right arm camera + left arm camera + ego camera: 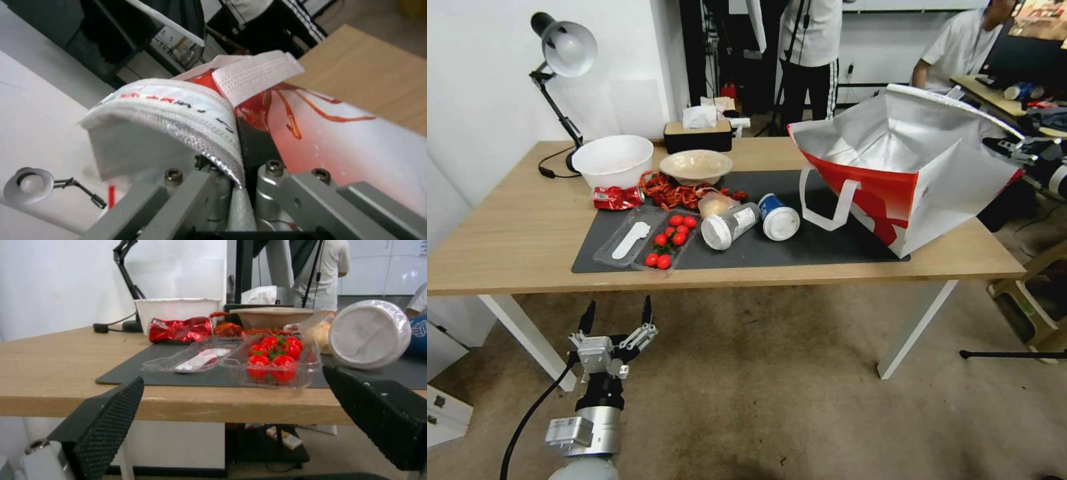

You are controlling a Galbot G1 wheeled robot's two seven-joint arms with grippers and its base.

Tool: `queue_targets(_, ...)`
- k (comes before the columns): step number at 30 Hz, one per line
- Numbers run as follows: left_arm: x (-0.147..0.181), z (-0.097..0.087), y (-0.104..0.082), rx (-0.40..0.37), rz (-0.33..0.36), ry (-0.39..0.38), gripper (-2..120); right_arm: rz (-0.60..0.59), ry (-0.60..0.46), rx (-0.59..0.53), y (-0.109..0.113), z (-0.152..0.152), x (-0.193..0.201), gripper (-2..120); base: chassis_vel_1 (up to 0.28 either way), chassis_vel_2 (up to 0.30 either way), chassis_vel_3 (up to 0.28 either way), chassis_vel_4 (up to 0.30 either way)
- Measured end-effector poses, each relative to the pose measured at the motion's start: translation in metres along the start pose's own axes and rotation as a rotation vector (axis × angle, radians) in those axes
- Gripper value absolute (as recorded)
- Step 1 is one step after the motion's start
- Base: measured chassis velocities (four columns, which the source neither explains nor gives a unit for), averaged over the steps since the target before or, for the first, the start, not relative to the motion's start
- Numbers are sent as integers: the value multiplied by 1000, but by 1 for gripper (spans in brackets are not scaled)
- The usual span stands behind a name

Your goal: Pick up the food delivery bag from the floor and place it on the table.

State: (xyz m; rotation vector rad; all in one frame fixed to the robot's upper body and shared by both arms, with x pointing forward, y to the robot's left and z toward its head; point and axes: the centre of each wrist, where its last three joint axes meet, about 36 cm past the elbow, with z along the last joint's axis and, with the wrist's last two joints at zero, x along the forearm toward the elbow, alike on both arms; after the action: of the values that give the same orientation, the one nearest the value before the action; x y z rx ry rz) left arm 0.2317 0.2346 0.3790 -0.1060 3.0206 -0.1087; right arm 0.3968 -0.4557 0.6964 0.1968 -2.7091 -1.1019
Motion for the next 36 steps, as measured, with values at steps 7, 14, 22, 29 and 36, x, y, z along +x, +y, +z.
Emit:
queue_targets(7,2,-2,0,0,1,-2,100,-53,-52,149,-8,-1,-4,17,0,0,0,0)
queue_targets(14,4,-3,0,-2,0,-7,100,-54,-92,267,-14,-5,-9,40,0,0,0,0)
queue_targets(22,8,-2,-1,-5,-1,-10,100,-27,-132,422,-23,-11,-13,67,0,0,0,0)
queue_targets(29,10,-2,-1,-5,-5,-12,100,-13,-154,512,-28,-13,-15,98,0,0,0,0)
queue_targets(36,10,-3,-1,-5,-6,-14,100,-8,-160,536,-28,-11,-14,100,0,0,0,0)
